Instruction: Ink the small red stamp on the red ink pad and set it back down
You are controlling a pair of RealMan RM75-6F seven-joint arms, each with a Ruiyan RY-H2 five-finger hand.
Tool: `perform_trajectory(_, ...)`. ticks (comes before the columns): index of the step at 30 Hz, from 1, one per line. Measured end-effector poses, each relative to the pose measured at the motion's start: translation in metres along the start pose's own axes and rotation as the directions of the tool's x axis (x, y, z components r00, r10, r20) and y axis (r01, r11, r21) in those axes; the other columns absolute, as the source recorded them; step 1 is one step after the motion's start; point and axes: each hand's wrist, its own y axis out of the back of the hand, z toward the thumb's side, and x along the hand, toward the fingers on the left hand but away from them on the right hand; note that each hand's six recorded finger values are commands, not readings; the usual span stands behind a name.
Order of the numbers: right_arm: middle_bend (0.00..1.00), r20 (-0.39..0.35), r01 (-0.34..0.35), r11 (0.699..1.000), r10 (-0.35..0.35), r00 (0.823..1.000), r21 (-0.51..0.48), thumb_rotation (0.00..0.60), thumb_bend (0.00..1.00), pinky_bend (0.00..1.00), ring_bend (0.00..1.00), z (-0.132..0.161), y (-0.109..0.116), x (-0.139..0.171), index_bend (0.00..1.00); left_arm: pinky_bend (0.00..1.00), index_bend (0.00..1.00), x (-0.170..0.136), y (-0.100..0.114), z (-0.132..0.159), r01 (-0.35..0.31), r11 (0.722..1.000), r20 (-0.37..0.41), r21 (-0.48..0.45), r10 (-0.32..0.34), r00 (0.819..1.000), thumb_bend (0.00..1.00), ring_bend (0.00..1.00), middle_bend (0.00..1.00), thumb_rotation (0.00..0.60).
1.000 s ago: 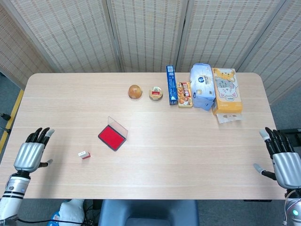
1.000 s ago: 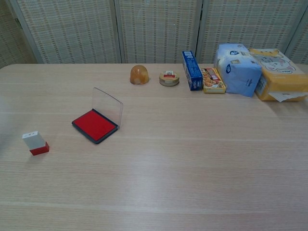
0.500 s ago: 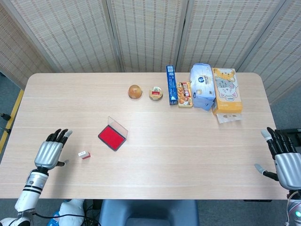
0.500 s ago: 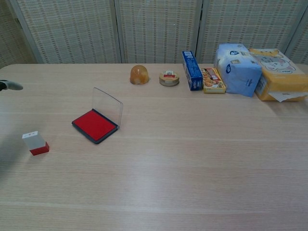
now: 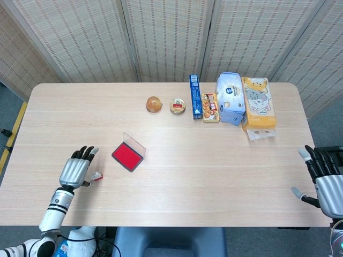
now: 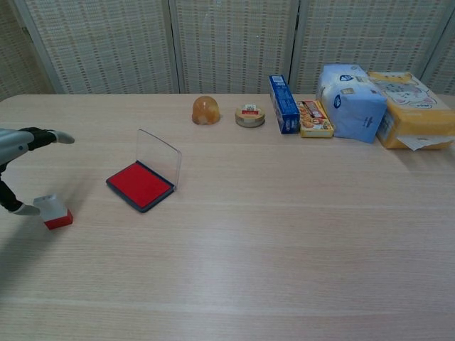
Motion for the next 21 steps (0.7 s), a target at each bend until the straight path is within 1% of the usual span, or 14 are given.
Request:
perform_trajectory(6, 0.0, -0.006, 0.013, 1.0, -0.013, 1.0, -0.007, 0.6, 0.14, 0.0, 0.0, -0.001, 0.004, 0.003, 0.0, 0.18, 0.07, 0.005, -0.003, 0.014, 0.014, 1.0, 0.004, 0.003, -0.014, 1.0, 0.14, 0.0, 0.1, 0.6)
perform_trajectory(9, 0.0, -0.009, 0.019, 1.0, -0.019, 1.0, -0.008, 0.6, 0.14, 0.0, 0.0, -0.001, 0.005, 0.005, 0.0, 0.18, 0.07, 0.008, -0.004, 0.015, 0.016, 1.0, 0.002, 0.002, -0.016, 1.0, 0.14, 0.0, 0.1, 0.6)
perform_trajectory(16, 0.0, -0.004, 0.025, 1.0, -0.025, 1.0, -0.003, 0.6, 0.14, 0.0, 0.0, -0.001, 0.006, 0.006, 0.0, 0.18, 0.07, 0.012, -0.009, 0.001, 0.032, 0.999, -0.032, -0.021, -0.032, 0.999, 0.14, 0.0, 0.1, 0.6)
perform_trajectory(21, 0.0, 0.005, 0.013, 1.0, -0.013, 1.0, 0.006, 0.6, 0.14, 0.0, 0.0, -0.001, 0.002, 0.004, 0.0, 0.18, 0.07, 0.014, -0.013, -0.011, 0.046, 0.999, -0.049, -0.022, -0.047, 0.998, 0.14, 0.0, 0.1, 0.6)
